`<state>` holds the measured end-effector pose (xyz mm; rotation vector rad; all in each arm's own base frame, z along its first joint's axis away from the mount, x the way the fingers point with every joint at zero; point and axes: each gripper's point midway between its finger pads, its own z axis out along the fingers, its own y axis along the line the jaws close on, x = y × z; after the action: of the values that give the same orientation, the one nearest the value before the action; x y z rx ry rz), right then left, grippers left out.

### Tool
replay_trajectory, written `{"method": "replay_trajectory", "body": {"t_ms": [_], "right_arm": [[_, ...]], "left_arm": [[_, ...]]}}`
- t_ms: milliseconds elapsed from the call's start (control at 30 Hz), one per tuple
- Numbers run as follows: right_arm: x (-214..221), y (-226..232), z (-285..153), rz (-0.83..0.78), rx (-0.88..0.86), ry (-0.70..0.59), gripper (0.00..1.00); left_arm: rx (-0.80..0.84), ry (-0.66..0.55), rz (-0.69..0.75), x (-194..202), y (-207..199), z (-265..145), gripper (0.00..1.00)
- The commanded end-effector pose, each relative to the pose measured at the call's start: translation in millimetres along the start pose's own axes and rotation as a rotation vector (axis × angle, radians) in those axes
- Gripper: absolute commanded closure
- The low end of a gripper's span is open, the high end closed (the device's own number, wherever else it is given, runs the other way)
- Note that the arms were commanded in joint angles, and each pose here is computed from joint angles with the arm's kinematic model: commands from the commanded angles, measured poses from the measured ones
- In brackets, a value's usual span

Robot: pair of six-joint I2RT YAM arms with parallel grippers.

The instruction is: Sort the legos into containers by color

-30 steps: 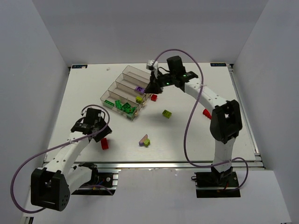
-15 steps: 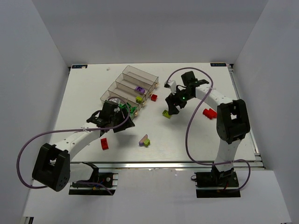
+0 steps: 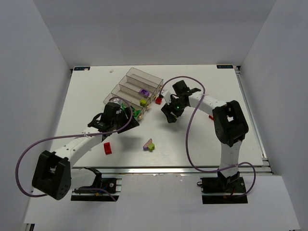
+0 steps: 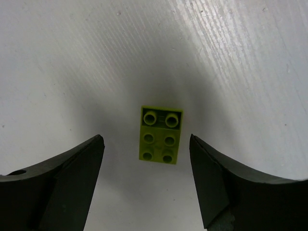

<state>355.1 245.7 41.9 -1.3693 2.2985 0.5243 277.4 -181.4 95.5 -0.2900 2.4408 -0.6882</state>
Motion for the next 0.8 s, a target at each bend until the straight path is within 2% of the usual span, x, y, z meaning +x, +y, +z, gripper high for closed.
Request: {"method": "replay_trajectory", "body": {"t_ms": [0, 167, 267, 300, 367, 400, 500, 667, 767], "right_arm": [[1.6, -4.5, 8.8, 0.009, 0.060, 0.012, 0.24], [9.7, -9.0, 14.2, 0.009, 0.102, 0.040, 0.35], [9.1, -9.7, 13.4, -0.009, 0.101, 0.042, 0.48], [7.3, -7.7, 12.2, -0.013, 0.089, 0.039, 0.59], [-2.7, -6.8, 7.3, -0.043, 0.078, 0.011, 0.72], [-10.8, -2.7, 3.1, -0.059, 0.057, -0.019, 0.85], [-42.9, 9.4, -11.0, -0.138, -0.004, -0.111, 1.00], [-124.8, 27.5, -36.9, -0.241, -0.064, -0.322, 1.00], [-159.2, 32.8, -31.4, -0.217, -0.069, -0.382, 1.00]], "left_arm": [[0.020, -0.061, -0.005, -9.6, -5.7, -11.7, 0.29], [0.017, -0.084, -0.010, -9.0, -2.5, -19.5, 0.29], [0.016, -0.101, -0.010, -11.4, -2.4, -22.8, 0.29], [0.019, -0.107, -0.008, -12.8, -3.4, -23.9, 0.29], [0.026, -0.120, -0.004, -15.2, -5.0, -26.3, 0.29], [0.034, -0.142, -0.001, -19.2, -7.1, -30.5, 0.28], [0.049, -0.203, 0.001, -28.2, -9.9, -40.7, 0.28], [0.047, -0.280, -0.008, -38.3, -8.6, -53.6, 0.27], [0.046, -0.300, -0.017, -39.3, -7.1, -58.8, 0.27]]}}
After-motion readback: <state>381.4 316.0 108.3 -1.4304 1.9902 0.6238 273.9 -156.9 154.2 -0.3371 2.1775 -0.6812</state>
